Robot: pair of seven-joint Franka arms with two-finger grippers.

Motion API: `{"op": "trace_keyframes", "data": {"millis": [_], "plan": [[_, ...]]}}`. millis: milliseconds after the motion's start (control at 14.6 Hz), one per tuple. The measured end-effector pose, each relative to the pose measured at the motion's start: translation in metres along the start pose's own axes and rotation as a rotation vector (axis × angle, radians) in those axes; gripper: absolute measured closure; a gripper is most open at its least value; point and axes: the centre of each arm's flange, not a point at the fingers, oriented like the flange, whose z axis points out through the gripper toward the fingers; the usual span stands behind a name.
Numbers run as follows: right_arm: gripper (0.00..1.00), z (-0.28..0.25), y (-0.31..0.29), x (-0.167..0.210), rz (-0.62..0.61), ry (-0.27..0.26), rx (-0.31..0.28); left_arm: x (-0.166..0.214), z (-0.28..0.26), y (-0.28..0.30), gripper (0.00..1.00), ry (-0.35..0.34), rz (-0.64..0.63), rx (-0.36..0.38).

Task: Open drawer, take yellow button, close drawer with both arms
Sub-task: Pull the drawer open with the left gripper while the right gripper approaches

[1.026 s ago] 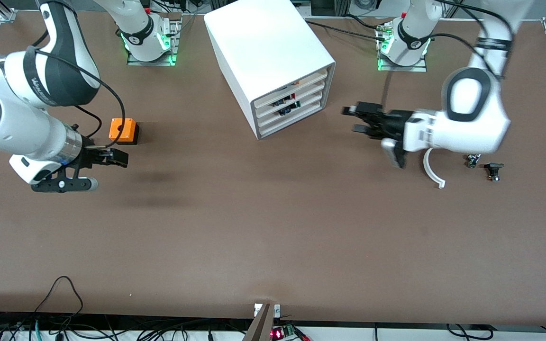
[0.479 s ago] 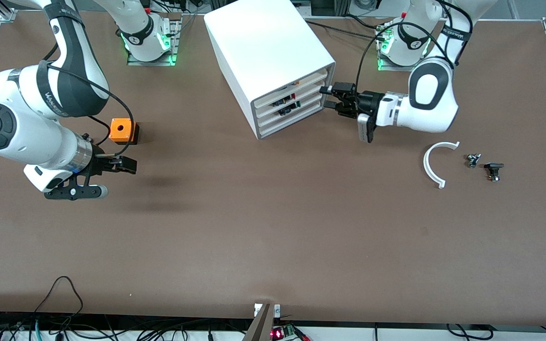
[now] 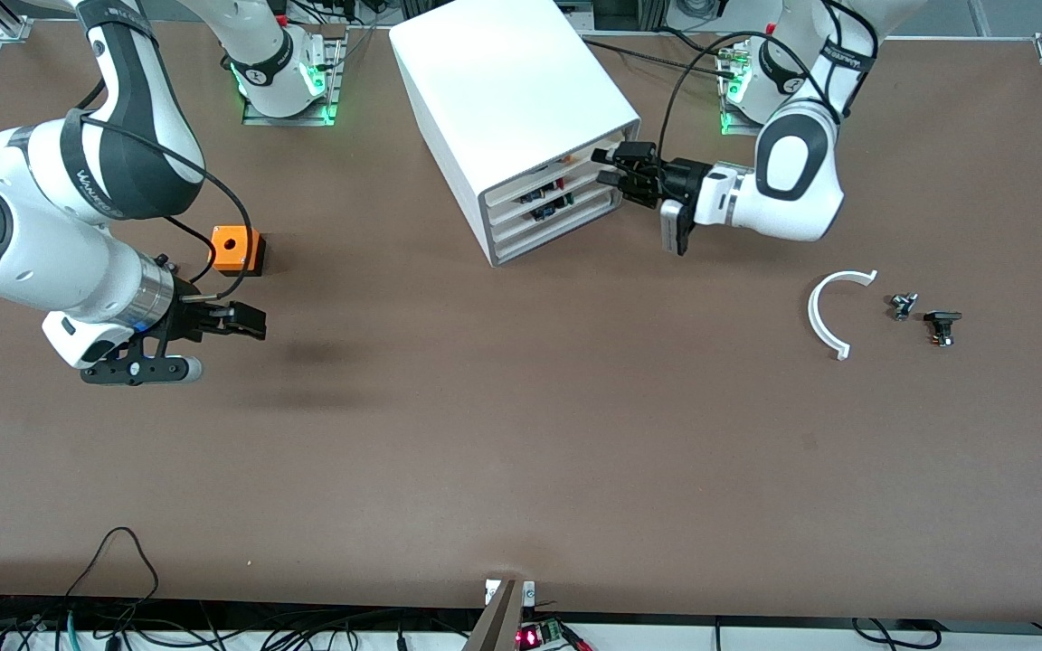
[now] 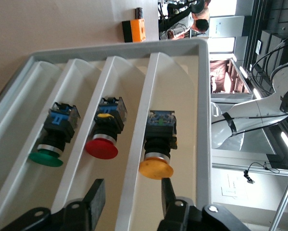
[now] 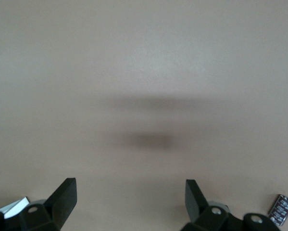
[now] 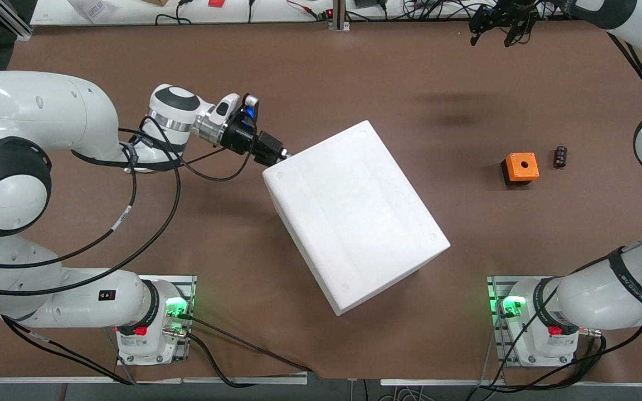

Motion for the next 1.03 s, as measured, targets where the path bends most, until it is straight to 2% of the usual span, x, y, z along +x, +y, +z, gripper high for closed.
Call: {"op": "trace_keyframes", "data": {"millis": [68, 205, 342, 479, 616, 1026], "plan": [[0.0, -0.006, -0.005, 0.002, 0.004, 0.014, 0.003, -0.002, 0.005, 0.0, 0.45, -0.005, -0.001, -0.004], [0.0, -0.017, -0.017, 0.007, 0.025, 0.037, 0.01, -0.005, 0.012, 0.0, 0.52, -0.009, -0.004, -0.015], [0.0, -0.022, -0.032, 0.011, 0.074, 0.048, 0.017, -0.007, 0.016, -0.001, 0.63, -0.01, -0.004, -0.017], [0.0, -0.025, -0.052, 0.011, 0.119, 0.055, 0.022, -0.008, 0.017, -0.004, 0.67, -0.012, -0.005, -0.018], [0.0, -0.029, -0.075, 0.008, 0.171, 0.059, 0.028, -0.009, 0.017, -0.007, 0.86, -0.011, 0.005, -0.02], [0.0, -0.035, -0.135, -0.001, 0.328, 0.068, 0.049, 0.004, -0.008, -0.02, 0.85, 0.013, 0.015, -0.018]]}}
